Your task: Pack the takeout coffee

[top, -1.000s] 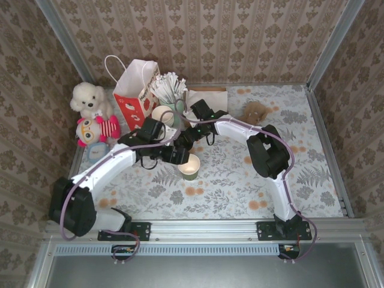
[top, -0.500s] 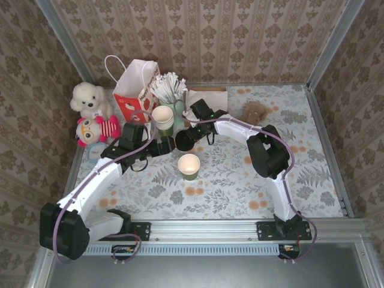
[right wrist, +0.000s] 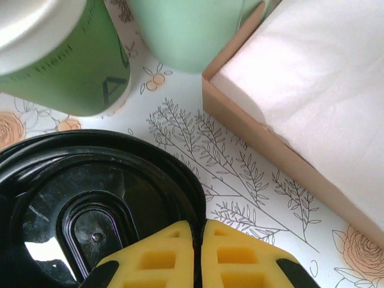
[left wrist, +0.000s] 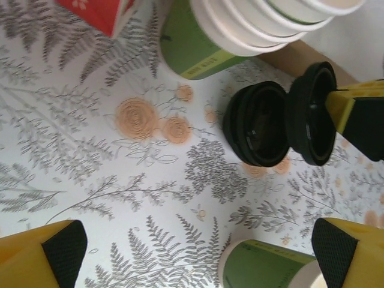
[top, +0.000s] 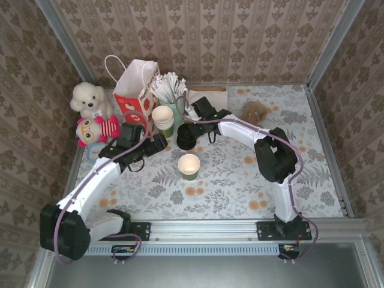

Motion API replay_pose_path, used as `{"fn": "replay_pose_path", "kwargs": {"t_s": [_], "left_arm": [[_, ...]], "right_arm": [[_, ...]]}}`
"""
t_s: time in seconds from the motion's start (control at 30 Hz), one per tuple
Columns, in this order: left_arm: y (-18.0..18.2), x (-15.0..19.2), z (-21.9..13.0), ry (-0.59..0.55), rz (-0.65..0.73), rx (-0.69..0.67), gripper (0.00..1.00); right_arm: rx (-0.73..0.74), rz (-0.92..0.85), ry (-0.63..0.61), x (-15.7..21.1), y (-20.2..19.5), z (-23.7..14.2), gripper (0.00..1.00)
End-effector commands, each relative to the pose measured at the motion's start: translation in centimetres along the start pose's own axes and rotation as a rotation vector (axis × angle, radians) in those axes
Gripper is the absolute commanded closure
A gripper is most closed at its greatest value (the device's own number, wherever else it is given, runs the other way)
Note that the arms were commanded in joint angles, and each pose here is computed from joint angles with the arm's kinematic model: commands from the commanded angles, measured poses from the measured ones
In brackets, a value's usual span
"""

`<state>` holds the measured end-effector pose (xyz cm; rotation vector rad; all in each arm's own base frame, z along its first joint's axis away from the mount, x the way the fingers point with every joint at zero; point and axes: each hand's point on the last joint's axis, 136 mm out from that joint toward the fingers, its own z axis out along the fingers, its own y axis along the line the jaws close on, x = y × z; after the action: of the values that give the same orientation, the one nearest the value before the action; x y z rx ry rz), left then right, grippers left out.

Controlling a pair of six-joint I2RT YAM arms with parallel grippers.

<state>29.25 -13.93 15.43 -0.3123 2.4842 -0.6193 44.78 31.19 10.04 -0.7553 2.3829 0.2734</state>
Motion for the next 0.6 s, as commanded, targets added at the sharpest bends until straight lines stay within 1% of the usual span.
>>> {"fn": "replay_pose_path", "kwargs": {"t_s": [0.0,0.1,0.2,0.33,0.47,0.57], "left_arm": [[-3.8,-2.4,-0.8,-0.027,0.108,0.138,0.0],[-4.3,-2.8,-0.6,-0.012,0.144,0.142,0.0],[-4.8,-2.9,0.0,0.002,0.133,0.192,0.0],[-5.2,-3.1,1.2,-0.017,0.102,0.234,0.0],[-6.0,-3.6,2.1,-0.022,0.108,0.256,0.03],[-6.5,-3.6,2.7,-0.02,0.126,0.261,0.07]], "right_arm": [[0.051,0.019,-0.056,-1.5,-0.1,-1.2,0.92],[0.074,0.03,-0.085,-2.3,-0.1,-1.9,0.92],[0.106,0.021,-0.11,-2.7,0.0,-2.6,0.92],[0.147,-0.038,-0.167,-2.8,0.7,-3.5,0.92],[0.223,-0.08,-0.222,-3.3,0.4,-4.8,0.92],[0.242,-0.053,-0.254,-3.6,0.1,-5.4,0.92]]}}
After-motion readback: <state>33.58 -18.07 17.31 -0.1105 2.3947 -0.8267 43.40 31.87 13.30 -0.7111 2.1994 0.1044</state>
